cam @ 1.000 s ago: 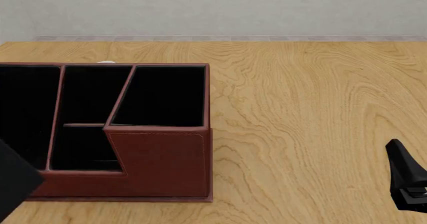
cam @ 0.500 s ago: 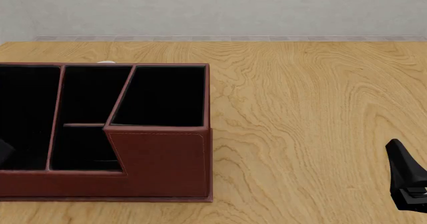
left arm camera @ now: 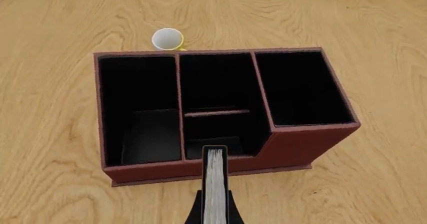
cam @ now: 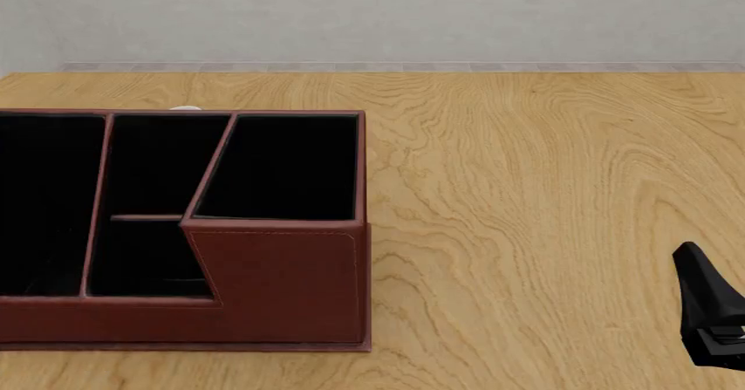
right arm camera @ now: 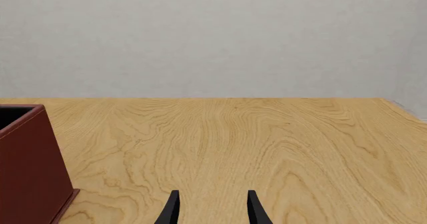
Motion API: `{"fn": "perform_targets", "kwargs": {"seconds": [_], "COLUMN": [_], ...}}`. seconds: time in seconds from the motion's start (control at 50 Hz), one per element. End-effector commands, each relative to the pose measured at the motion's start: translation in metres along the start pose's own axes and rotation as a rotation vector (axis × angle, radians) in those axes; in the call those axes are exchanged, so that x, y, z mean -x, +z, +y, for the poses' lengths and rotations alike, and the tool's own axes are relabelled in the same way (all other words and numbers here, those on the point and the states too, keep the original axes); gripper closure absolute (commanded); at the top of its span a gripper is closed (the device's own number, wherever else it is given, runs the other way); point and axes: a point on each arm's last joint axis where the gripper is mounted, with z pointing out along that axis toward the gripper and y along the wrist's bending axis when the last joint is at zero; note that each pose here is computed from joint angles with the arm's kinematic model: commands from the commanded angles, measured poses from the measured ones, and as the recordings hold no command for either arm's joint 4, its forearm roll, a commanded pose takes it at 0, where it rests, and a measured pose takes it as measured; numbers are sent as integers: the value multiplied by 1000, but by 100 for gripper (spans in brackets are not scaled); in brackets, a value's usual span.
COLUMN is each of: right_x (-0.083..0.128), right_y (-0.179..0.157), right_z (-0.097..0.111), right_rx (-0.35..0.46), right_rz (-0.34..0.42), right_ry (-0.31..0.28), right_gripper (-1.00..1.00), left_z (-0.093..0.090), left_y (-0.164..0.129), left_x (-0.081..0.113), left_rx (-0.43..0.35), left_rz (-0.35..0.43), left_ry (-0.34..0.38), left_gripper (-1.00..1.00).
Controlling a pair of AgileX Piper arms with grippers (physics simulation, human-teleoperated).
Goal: Pick up the book and place it in the left compartment of the caddy.
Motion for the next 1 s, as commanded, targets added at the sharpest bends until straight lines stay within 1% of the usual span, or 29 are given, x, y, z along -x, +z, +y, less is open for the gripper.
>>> {"fn": "perform_targets", "kwargs": {"seconds": [0.02,0.1,0.16,0.3,0.4,0.46,0.48,0.56,0.6,0.66,0.78,0.82,0.84,0.86,0.88,0.9,0.94,0.98,1.0], "right_x": [0,0,0,0,0,0,0,0,0,0,0,0,0,0,0,0,0,0,0], "right_y": [0,0,0,0,0,0,0,0,0,0,0,0,0,0,0,0,0,0,0], "right_z": [0,0,0,0,0,0,0,0,0,0,0,0,0,0,0,0,0,0,0], "right_rx": [0,0,0,0,0,0,0,0,0,0,0,0,0,0,0,0,0,0,0], "right_rz": [-1,-1,-1,-1,-1,0,-1,-1,0,-1,-1,-1,-1,-1,-1,-1,-1,-1,-1], "right_ry": [0,0,0,0,0,0,0,0,0,0,0,0,0,0,0,0,0,0,0], "right_gripper": [-100,-100,-100,-100,-100,-100,-100,-100,-100,-100,-100,-100,-100,-100,-100,-100,-100,-100,-100], "left_z": [-1,-2,-1,-1,-1,-1,-1,-1,-1,-1,-1,-1,-1,0,-1,0,-1,0,0], "left_y": [-1,-2,0,2,5,5,5,6,4,3,6,4,5,8,5,8,6,11,9], "left_x": [2,6,5,3,3,4,4,5,9,9,9,11,11,8,11,9,10,8,9], "left_rx": [73,126,131,148,161,169,176,171,169,157,166,169,176,176,183,187,182,185,185], "left_rz": [-11,-17,-8,0,10,12,10,16,8,4,15,5,7,23,9,23,13,35,25], "left_ry": [-25,-26,-44,-56,-78,-67,-48,-59,-69,-66,-80,-81,-94,-92,-87,-88,-92,-100,-104], "left_gripper": [100,100,100,100,100,100,100,100,100,100,100,100,100,100,100,100,100,100,100]}}
